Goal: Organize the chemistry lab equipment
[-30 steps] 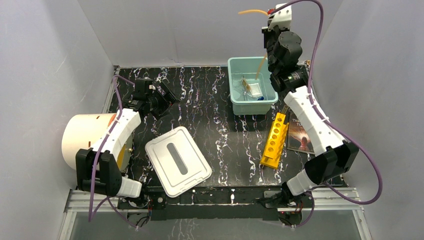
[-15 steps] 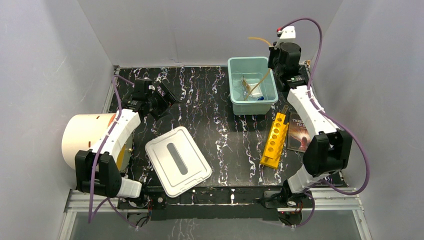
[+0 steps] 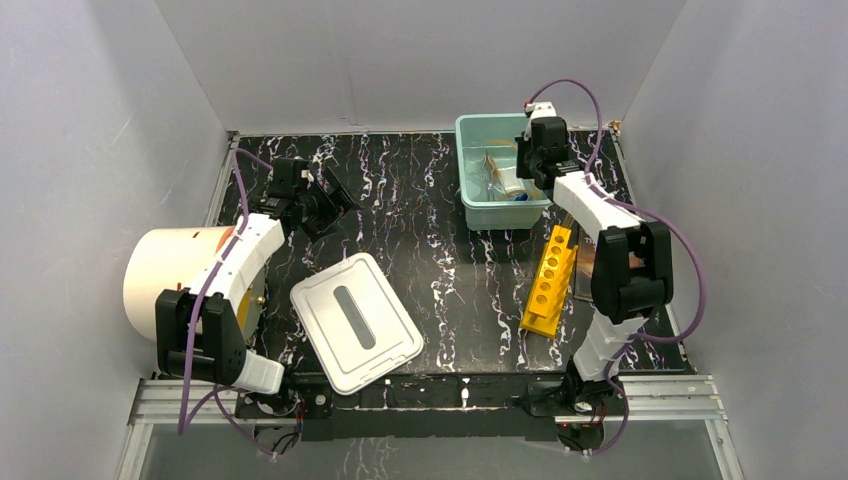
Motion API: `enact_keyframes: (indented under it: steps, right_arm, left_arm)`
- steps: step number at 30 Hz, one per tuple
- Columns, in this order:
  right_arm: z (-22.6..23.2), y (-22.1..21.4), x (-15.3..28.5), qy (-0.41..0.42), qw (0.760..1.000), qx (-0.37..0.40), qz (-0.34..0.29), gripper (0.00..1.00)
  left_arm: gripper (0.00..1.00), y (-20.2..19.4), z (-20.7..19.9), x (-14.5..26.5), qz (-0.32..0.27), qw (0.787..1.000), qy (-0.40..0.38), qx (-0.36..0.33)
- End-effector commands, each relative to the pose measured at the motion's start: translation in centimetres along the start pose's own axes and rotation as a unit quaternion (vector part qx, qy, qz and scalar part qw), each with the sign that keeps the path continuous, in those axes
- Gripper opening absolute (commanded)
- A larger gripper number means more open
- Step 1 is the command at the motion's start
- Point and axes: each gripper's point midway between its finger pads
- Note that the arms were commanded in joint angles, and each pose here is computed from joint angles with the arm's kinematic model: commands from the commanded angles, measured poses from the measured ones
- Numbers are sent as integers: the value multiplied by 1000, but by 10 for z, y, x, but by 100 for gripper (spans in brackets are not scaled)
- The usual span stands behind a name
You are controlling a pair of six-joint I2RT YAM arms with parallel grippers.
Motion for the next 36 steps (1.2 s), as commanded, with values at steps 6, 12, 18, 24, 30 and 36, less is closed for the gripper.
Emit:
enact_keyframes:
  steps: [6, 12, 18, 24, 30, 36]
  right_arm:
    - [1, -17, -38, -13, 999, -15, 42, 0]
    - [-12, -18, -56, -58, 996, -17, 59, 0]
    - [-7, -9, -56, -46, 997, -19, 52, 31]
    - [9, 9, -44, -5, 998, -30, 46, 47]
    - [14, 46, -5, 14, 999, -45, 15, 55]
    - [22, 79, 40, 44, 997, -54, -17, 60]
  left_arm:
    - [86, 9, -13, 5, -1, 1000, -13, -11]
    - [86, 10, -18, 7, 4, 999, -23, -22]
    - [86, 9, -20, 9, 5, 999, -29, -25]
    - [86, 6, -20, 10, 10, 999, -32, -25]
    - [87, 6, -19, 11, 8, 999, -32, -34]
    - [87, 7, -14, 10, 1, 999, -22, -38]
Point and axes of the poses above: each gripper's point midway between its finger pads, its own x axis back along the fingers, its own z axis along the line the jaws close on, y = z × x, and after that the axes turned 2 degrees about -x, right-handed
